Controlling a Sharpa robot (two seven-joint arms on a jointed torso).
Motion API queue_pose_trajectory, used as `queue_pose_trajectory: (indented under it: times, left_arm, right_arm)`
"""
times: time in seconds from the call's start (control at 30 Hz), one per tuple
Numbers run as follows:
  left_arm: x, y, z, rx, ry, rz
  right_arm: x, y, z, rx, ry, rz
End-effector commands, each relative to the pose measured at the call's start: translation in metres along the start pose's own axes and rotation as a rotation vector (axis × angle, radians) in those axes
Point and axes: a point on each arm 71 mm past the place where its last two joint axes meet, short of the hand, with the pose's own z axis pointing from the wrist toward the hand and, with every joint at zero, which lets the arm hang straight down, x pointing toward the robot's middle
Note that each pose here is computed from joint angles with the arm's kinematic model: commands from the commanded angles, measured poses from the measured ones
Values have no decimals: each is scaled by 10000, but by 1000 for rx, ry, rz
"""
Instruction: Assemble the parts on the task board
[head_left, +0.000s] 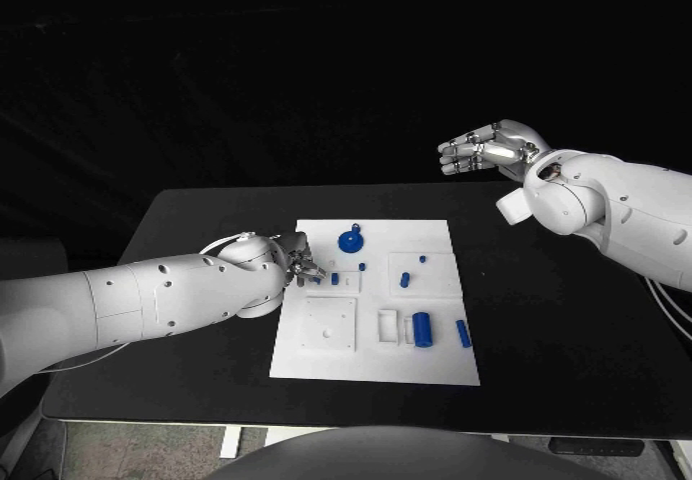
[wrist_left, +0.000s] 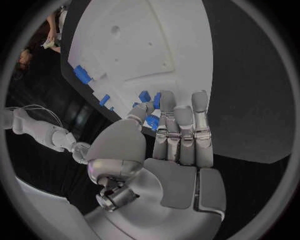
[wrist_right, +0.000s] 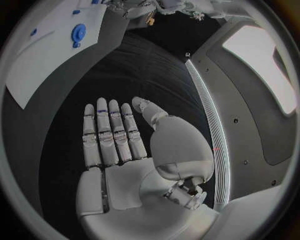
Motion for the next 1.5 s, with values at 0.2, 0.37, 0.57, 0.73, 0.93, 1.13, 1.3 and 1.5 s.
queue_pose_trajectory:
  times: [0.2, 0.37, 0.57, 0.73, 0.93, 1.13, 1.3, 1.5]
  left_arm:
    - [-9, -3, 4, 21, -32, 4]
    - [-18, -6, 7, 30, -53, 12]
    - [-13, -7, 10, 37, -63, 20]
    - [-5, -3, 13, 37, -67, 20]
    - [10, -1, 16, 37, -67, 20]
    - [27, 3, 15, 37, -64, 20]
    - [50, 7, 16, 36, -58, 21]
    - [74, 7, 14, 36, -50, 22]
  right_arm:
    - [25, 6, 5, 0, 16, 10]
    - [34, 7, 5, 0, 21, 12]
    - [45, 7, 6, 1, 26, 14]
    - [49, 4, 5, 3, 30, 16]
    - [52, -1, 5, 6, 34, 18]
    - [62, -8, 6, 9, 39, 21]
    - [72, -17, 7, 11, 44, 23]
    - [76, -27, 5, 13, 46, 24]
